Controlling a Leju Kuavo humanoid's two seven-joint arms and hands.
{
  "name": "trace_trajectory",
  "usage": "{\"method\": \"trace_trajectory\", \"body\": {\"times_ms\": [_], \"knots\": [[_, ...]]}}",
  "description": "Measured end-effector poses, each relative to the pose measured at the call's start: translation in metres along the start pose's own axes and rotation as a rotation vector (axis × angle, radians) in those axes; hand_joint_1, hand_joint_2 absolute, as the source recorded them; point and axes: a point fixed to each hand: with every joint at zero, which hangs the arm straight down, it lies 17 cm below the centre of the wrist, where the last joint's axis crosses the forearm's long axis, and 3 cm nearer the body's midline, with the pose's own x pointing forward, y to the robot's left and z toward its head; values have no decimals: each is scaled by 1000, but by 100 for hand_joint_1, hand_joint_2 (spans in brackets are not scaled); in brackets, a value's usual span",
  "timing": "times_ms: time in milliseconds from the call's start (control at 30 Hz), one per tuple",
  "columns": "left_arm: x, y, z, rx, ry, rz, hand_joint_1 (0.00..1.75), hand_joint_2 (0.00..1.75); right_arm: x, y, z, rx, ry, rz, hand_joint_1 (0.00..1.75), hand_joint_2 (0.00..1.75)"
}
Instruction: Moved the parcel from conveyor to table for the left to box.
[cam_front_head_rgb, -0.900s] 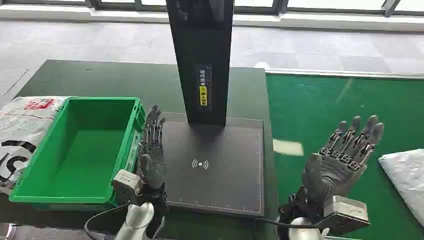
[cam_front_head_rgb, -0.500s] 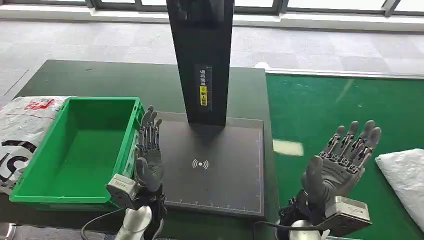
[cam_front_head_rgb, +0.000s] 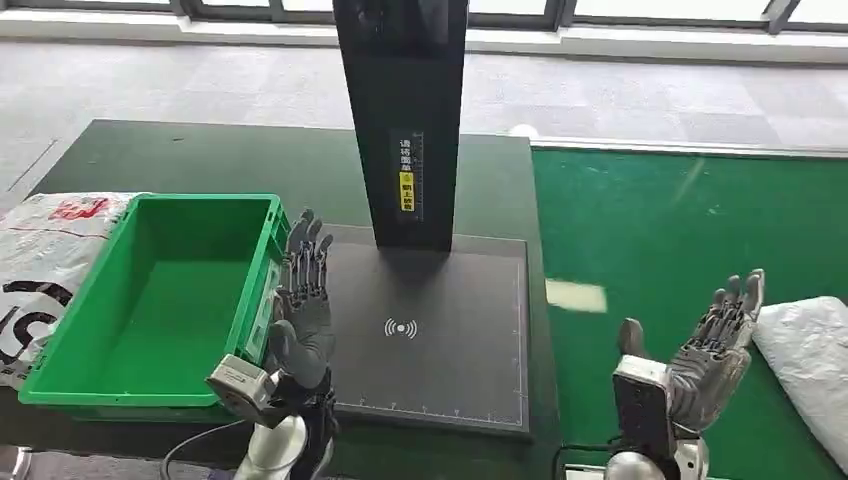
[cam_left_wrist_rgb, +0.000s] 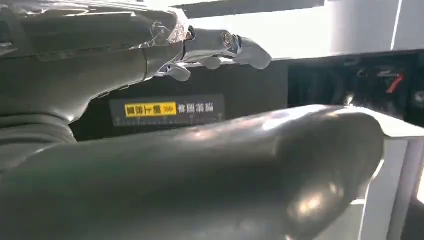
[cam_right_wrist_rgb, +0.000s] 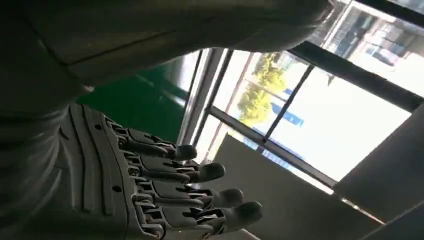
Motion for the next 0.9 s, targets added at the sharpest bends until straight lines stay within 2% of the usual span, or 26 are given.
{"method": "trace_trajectory", "body": {"times_ms": [33,167,200,300,400,500,567,667,800,900], "knots": [[-1,-2,1,-8,6,4,0,0,-12,3,-1,23,33,8,0,0],[-6,-5,2,-23,25,9,0,0,-40,-1,-8,60,48,58,0,0],[-6,-5,2,-23,25,9,0,0,-43,-2,-8,65,47,67,0,175],[-8,-6,3,-26,35,5,0,0,-51,-2,-9,90,45,104,0,175],[-14,-1,4,0,58,7,0,0,-74,3,-8,168,44,164,0,175],[-21,2,6,24,90,36,0,0,-107,2,-9,256,17,275,0,175],[-24,2,7,24,97,57,0,0,-142,-4,-8,335,38,383,0,175],[-24,2,9,22,86,62,0,0,-192,-26,-5,424,89,504,0,175],[-27,-2,13,1,87,69,0,0,-277,-72,6,593,232,708,0,175],[-29,-5,15,-17,91,74,0,0,-335,-119,-12,613,315,914,0,175]]}}
